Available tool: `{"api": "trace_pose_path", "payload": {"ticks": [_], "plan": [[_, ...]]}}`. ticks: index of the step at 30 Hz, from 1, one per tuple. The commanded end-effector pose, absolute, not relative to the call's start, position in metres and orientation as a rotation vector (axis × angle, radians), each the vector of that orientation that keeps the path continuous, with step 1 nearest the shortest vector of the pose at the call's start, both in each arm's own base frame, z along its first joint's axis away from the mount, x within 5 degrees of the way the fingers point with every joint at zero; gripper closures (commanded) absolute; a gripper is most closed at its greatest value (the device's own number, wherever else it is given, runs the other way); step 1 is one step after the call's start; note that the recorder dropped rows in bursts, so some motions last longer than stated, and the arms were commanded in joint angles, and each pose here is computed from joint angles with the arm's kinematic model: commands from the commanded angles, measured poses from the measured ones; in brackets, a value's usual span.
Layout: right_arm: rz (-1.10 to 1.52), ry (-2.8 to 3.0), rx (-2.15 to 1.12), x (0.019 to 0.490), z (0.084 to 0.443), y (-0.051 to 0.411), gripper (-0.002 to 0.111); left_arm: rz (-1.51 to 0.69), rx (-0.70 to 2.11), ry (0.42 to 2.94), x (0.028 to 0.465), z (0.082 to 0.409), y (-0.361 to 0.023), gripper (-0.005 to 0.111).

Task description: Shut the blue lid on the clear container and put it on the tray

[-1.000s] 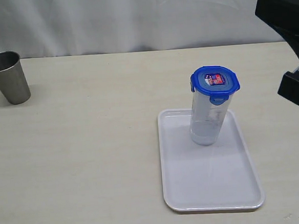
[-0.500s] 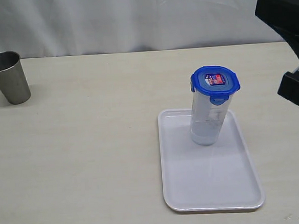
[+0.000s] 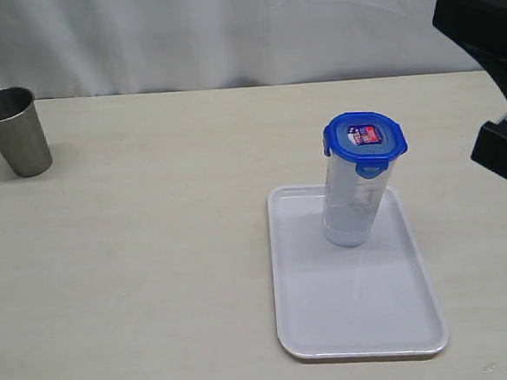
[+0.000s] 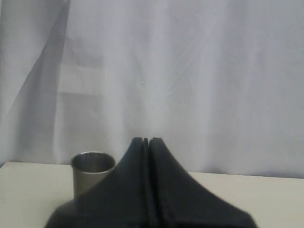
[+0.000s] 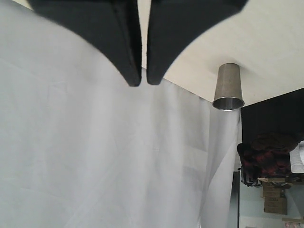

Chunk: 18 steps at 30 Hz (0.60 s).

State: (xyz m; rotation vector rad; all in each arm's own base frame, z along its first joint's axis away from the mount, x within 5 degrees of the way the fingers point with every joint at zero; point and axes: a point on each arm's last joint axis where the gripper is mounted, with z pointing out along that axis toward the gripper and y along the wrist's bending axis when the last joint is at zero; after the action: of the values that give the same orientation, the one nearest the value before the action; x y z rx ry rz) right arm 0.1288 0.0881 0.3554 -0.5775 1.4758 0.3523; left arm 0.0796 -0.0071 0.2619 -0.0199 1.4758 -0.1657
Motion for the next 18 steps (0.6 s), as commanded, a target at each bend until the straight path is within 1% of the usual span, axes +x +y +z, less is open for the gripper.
{"api": "trace_pose_path", "payload": {"ticks": [1, 11, 18], "plan": [[0.344, 1.480, -0.576, 0.129, 0.354, 0.087, 0.104, -0.135, -0.081, 1.490, 0.075, 0.244, -0.002, 0.107], [0.344, 1.480, -0.576, 0.129, 0.354, 0.087, 0.104, -0.093, -0.121, 1.508, 0.068, 0.221, 0.001, 0.107], [0.344, 1.480, -0.576, 0.129, 0.354, 0.087, 0.104, -0.088, -0.122, 1.540, 0.065, 0.217, 0.002, 0.107]]}}
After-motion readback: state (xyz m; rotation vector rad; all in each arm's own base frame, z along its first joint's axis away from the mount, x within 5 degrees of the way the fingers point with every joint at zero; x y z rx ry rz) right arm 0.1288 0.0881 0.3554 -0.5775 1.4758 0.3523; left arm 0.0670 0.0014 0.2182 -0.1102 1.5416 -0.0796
